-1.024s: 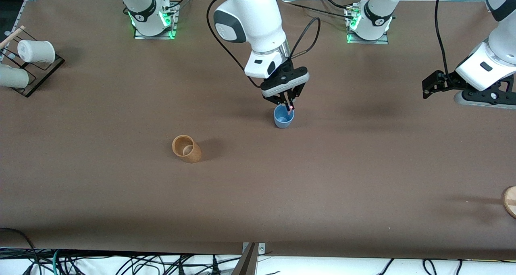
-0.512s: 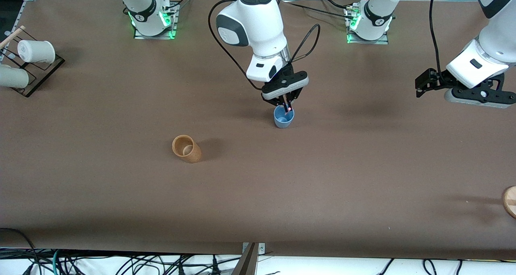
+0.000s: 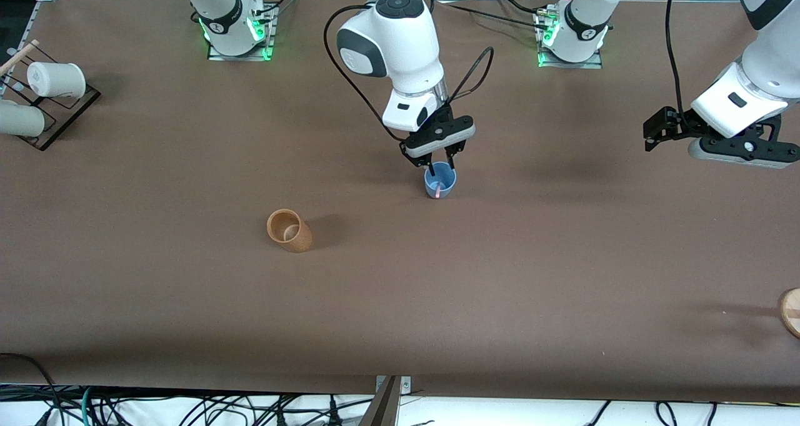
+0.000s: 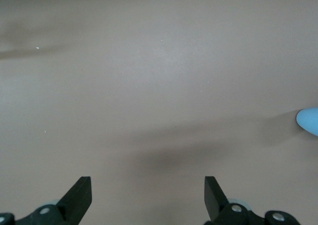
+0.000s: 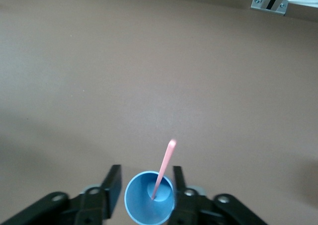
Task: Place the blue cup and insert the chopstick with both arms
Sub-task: 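Release the chopstick and raise the right gripper away from the cup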
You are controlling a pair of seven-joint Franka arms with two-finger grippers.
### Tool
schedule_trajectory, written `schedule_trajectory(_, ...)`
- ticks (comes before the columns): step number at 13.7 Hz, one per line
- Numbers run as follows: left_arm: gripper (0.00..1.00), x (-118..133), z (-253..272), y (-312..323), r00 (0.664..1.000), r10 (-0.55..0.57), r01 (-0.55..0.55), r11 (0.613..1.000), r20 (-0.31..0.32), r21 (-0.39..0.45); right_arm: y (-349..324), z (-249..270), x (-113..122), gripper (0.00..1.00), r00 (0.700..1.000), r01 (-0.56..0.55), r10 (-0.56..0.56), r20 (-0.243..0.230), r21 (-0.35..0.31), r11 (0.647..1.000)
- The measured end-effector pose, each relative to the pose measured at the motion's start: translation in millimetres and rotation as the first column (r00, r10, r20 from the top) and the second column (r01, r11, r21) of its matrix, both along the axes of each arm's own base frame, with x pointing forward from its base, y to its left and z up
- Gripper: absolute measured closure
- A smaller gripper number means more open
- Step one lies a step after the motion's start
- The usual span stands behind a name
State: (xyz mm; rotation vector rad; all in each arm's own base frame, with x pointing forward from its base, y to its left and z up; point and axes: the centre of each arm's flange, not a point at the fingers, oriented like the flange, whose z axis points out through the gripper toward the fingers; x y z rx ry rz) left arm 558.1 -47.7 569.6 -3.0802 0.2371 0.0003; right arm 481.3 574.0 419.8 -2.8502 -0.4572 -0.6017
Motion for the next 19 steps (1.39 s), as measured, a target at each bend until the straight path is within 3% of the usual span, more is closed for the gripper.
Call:
schedule_trajectory(4, 0.0, -4, -2, -10, 0.999, -0.015, 0.014, 1.0, -0.029, -0.006, -37, 46, 22, 0.04, 0.997, 0.08, -0.081, -0.008, -0.03, 0.996)
schedule_trajectory(5, 0.0, -4, -2, -12, 0.999, -0.014, 0.013, 1.0, -0.031, -0.022, -60, 63, 35, 0.0, 0.993, 0.118, -0.119, -0.016, -0.048, 0.992)
schedule_trajectory(8, 0.0, -4, 0, -14, 1.0, -0.012, 0.011, 0.999, -0.028, -0.038, -129, 93, 66, 0.0, 0.981, 0.17, -0.18, -0.07, -0.133, 0.976)
schedule_trajectory(13, 0.0, -4, 1, -16, 1.0, -0.015, 0.014, 0.999, -0.026, -0.039, -240, 97, 106, 0.0, 0.953, 0.175, -0.213, -0.216, -0.18, 0.968)
schedule_trajectory(16, 0.0, -4, 1, -21, 0.999, -0.025, 0.024, 0.999, -0.026, -0.039, -312, 107, 111, 0.0, 0.935, 0.142, -0.207, -0.288, -0.231, 0.963)
schedule_trajectory(19, 0.0, -5, 1, -26, 0.999, -0.035, 0.034, 0.999, -0.025, -0.039, -386, 128, 108, 0.0, 0.931, 0.105, -0.19, -0.313, -0.269, 0.958)
